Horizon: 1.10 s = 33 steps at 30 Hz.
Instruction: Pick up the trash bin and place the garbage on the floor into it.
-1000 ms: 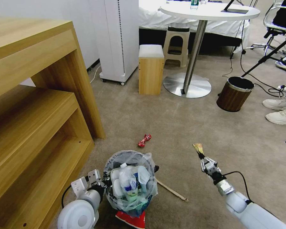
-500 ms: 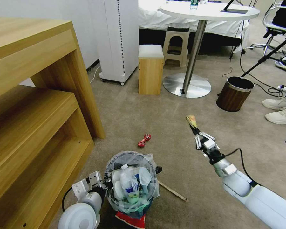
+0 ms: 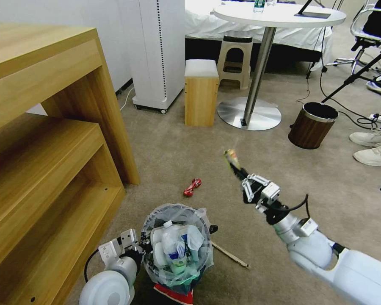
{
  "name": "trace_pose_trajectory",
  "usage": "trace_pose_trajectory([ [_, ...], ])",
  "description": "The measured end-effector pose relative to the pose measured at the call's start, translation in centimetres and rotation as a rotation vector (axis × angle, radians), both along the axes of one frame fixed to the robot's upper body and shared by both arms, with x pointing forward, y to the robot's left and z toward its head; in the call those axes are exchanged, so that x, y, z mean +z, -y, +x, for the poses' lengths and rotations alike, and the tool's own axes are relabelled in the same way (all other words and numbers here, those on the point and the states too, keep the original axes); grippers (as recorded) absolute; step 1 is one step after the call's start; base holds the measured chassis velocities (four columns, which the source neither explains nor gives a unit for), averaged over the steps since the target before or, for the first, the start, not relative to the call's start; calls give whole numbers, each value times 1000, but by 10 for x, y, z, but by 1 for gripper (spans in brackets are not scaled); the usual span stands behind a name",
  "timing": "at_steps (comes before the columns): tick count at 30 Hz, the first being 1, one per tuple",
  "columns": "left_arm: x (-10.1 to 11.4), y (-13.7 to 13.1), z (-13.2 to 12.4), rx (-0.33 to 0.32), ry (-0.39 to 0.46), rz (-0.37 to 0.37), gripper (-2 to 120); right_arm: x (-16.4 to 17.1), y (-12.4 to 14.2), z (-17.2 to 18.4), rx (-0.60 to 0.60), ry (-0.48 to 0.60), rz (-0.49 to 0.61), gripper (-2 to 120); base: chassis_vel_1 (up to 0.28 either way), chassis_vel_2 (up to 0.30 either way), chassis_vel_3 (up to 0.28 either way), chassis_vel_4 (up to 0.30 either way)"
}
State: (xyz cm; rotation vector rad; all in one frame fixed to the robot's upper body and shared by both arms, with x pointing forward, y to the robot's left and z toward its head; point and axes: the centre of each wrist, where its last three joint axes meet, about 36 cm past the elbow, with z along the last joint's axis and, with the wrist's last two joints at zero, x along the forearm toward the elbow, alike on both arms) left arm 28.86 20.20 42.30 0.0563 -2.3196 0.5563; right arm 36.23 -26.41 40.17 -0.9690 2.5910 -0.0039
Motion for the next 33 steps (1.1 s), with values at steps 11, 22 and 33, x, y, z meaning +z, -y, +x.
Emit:
trace_pose_trajectory([
  [11, -1, 0, -4, 6, -6, 5, 0, -27, -36, -19, -24, -145, 53, 0, 0, 0, 0, 0],
  [22, -4, 1, -3, 3, -11, 8, 0, 5, -45, -39, -94, -250, -17, 0, 0, 0, 0, 0],
  [33, -10, 4, -2, 5, -11, 8, 0, 0, 38, 3, -341, -24, -485, 0, 0, 0, 0, 0],
])
